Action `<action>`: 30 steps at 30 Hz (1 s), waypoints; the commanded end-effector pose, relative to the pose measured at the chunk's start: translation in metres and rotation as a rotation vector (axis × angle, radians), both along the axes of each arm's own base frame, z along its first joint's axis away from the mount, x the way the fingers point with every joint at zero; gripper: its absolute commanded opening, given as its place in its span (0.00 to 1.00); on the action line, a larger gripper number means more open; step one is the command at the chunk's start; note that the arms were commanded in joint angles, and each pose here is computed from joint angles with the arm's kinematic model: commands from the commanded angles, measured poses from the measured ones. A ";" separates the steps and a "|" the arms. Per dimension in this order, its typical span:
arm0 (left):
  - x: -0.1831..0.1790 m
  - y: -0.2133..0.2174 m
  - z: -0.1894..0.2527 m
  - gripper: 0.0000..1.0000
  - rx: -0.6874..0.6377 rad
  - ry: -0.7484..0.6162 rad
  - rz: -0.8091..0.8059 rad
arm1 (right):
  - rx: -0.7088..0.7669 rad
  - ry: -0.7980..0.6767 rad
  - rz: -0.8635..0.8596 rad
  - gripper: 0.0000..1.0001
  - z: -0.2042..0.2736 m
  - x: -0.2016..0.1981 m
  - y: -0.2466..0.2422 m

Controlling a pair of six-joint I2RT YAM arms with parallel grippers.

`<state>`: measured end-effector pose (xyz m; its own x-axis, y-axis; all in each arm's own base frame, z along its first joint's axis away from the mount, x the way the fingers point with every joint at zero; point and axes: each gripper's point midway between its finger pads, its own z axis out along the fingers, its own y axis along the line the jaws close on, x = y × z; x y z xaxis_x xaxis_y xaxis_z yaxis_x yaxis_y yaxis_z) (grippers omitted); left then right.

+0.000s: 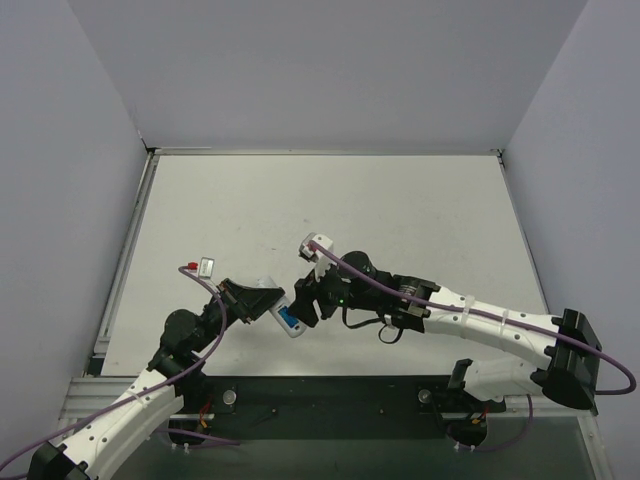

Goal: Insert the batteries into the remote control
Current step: Load the battery into the remote control.

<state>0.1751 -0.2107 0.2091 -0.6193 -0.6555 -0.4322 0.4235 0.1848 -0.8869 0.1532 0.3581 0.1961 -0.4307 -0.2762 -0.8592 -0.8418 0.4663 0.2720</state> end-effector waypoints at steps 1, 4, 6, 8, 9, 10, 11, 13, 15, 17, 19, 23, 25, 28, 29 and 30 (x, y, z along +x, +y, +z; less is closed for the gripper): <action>-0.003 0.002 0.020 0.00 -0.041 -0.093 0.003 | 0.131 0.101 -0.075 0.52 0.023 0.009 0.019; -0.004 0.003 0.023 0.00 -0.047 -0.103 0.002 | 0.157 0.134 -0.100 0.48 0.019 0.015 0.019; -0.005 0.003 0.026 0.00 -0.057 -0.110 -0.001 | 0.163 0.152 -0.116 0.46 0.015 0.018 0.017; -0.005 0.003 0.027 0.00 -0.061 -0.112 -0.003 | 0.154 0.156 -0.123 0.41 0.011 0.020 0.016; -0.006 0.003 0.028 0.00 -0.065 -0.116 -0.003 | 0.148 0.160 -0.121 0.39 0.008 0.019 0.016; -0.006 0.003 0.029 0.00 -0.069 -0.116 -0.002 | 0.141 0.164 -0.120 0.38 0.005 0.019 0.016; -0.006 0.003 0.029 0.00 -0.068 -0.115 -0.002 | 0.131 0.161 -0.116 0.38 0.003 0.019 0.015; -0.006 0.004 0.031 0.00 -0.074 -0.120 0.000 | 0.114 0.170 -0.103 0.37 -0.001 0.016 0.015; -0.005 0.004 0.030 0.00 -0.073 -0.117 0.002 | 0.127 0.172 -0.090 0.36 0.001 0.014 0.016; -0.004 0.004 0.029 0.00 -0.071 -0.113 0.003 | 0.141 0.171 -0.084 0.36 0.004 0.013 0.016; -0.003 0.003 0.025 0.00 -0.062 -0.101 0.007 | 0.158 0.168 -0.093 0.36 0.010 0.014 0.015; -0.001 0.003 0.017 0.00 -0.050 -0.077 0.014 | 0.213 0.169 -0.081 0.47 0.023 0.013 0.015; 0.000 0.004 0.015 0.00 -0.050 -0.071 0.018 | 0.215 0.172 -0.066 0.54 0.025 0.010 0.016; 0.000 0.004 0.019 0.00 -0.058 -0.078 0.020 | 0.203 0.181 -0.050 0.57 0.022 0.007 0.017; 0.000 0.004 0.021 0.00 -0.060 -0.082 0.020 | 0.198 0.185 -0.049 0.56 0.019 0.007 0.017; 0.000 0.004 0.021 0.00 -0.060 -0.082 0.020 | 0.196 0.188 -0.047 0.56 0.017 0.007 0.017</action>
<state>0.1757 -0.2099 0.2166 -0.6053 -0.6679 -0.4330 0.4431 0.1692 -0.8803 0.1630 0.3714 0.1966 -0.6122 -0.1220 -0.7813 -0.7253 0.4802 0.4933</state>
